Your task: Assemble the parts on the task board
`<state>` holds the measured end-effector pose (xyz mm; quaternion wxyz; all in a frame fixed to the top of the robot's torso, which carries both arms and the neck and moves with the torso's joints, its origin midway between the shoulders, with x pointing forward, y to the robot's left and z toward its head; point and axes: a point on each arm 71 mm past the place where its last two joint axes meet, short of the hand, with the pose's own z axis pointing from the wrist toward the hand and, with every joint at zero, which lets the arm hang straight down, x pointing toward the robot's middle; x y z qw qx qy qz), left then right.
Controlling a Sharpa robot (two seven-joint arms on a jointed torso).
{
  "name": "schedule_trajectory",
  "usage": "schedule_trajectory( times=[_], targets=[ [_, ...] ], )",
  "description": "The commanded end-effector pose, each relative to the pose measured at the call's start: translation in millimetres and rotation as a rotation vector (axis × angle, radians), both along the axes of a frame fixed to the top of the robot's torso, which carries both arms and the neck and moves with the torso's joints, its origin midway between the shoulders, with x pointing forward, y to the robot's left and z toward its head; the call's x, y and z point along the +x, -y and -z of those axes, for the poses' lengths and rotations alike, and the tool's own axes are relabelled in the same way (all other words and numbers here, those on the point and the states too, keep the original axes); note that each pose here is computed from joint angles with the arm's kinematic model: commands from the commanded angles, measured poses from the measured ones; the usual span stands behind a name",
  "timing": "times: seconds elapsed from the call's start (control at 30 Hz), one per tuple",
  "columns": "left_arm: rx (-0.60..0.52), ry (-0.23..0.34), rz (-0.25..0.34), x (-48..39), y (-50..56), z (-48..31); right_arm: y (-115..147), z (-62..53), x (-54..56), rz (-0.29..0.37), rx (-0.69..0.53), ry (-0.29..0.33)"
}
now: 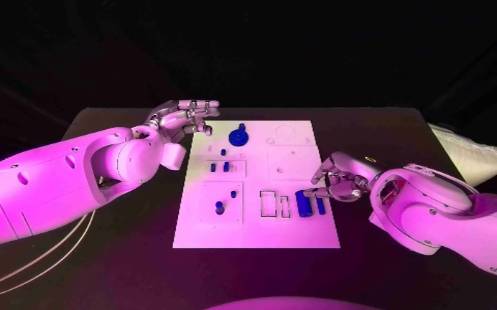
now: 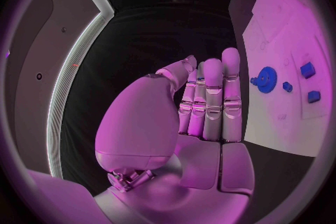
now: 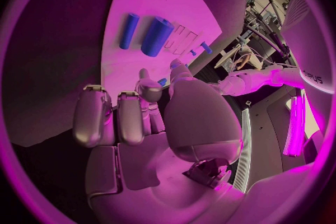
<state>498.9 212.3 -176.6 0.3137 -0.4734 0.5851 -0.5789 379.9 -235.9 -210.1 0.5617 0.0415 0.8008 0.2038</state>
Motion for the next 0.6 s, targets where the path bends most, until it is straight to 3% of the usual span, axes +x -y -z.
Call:
schedule_trajectory(
  times=[0.03, 0.6],
  targets=[
    [-0.013, 0.008, 0.012, -0.7, 1.8, -1.0, -0.4, 5.6, -1.6, 0.015, -0.070, -0.028],
    [-0.008, 0.002, 0.005, -1.0, -2.6, -0.1, -14.7, 23.5, -1.0, -0.033, -0.159, -0.043]
  ],
)
